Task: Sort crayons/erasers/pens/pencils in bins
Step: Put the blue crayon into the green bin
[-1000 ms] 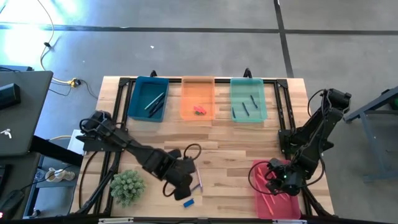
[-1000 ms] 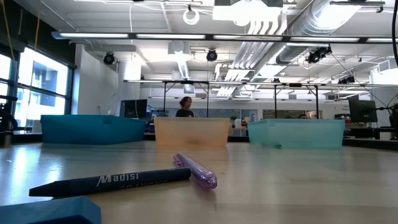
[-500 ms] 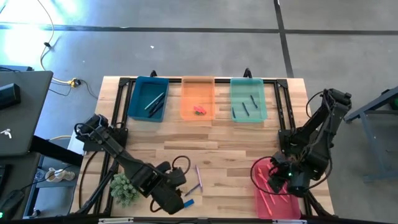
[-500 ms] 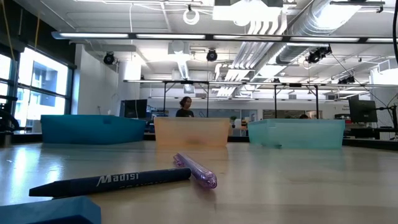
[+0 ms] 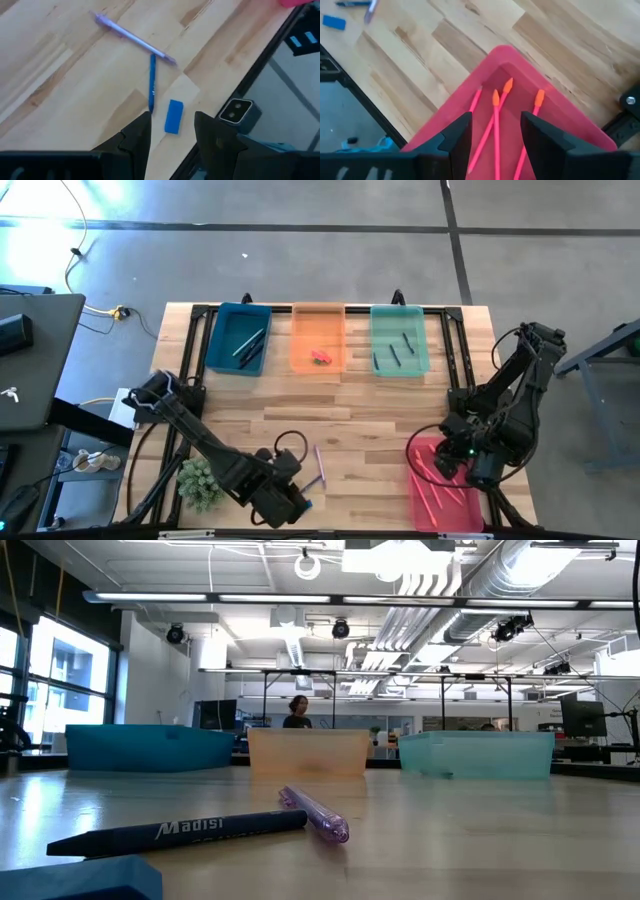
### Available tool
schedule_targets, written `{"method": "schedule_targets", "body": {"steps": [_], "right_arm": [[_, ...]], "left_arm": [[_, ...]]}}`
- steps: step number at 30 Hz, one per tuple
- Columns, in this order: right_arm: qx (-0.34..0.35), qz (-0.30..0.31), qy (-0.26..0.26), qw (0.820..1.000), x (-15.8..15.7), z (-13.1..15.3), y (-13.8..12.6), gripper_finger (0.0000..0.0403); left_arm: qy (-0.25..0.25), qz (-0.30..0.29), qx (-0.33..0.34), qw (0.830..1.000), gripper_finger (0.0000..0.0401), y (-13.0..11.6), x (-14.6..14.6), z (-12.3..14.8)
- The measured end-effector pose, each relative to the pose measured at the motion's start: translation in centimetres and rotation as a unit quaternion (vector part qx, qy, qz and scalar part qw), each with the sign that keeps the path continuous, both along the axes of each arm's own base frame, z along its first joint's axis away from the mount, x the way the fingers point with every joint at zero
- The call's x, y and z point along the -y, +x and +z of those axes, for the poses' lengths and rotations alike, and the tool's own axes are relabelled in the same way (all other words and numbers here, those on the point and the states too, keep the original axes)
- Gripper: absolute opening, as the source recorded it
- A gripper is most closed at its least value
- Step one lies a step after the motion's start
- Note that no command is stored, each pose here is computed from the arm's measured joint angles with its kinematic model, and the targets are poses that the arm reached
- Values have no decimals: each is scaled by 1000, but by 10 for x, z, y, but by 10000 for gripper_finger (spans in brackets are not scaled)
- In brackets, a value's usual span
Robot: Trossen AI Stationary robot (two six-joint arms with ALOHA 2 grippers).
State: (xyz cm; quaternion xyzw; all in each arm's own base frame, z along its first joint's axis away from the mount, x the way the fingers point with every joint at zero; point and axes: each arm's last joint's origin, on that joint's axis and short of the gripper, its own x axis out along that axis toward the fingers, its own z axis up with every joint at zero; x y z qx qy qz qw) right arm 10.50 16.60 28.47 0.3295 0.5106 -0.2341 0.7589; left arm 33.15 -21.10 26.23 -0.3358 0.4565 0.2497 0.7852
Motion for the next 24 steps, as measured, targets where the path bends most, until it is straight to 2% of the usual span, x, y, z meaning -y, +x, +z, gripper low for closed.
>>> {"method": "schedule_targets", "body": {"steps": [11,24], "right_arm": [[-1,18,-14,1000,1,-1,0,160],[18,12,-31,999,3,0,0,160]], "left_arm": [[36,-13,-54,998,140,27,-11,-45],[-27,-52,-57,997,140,65,-24,-86]]}}
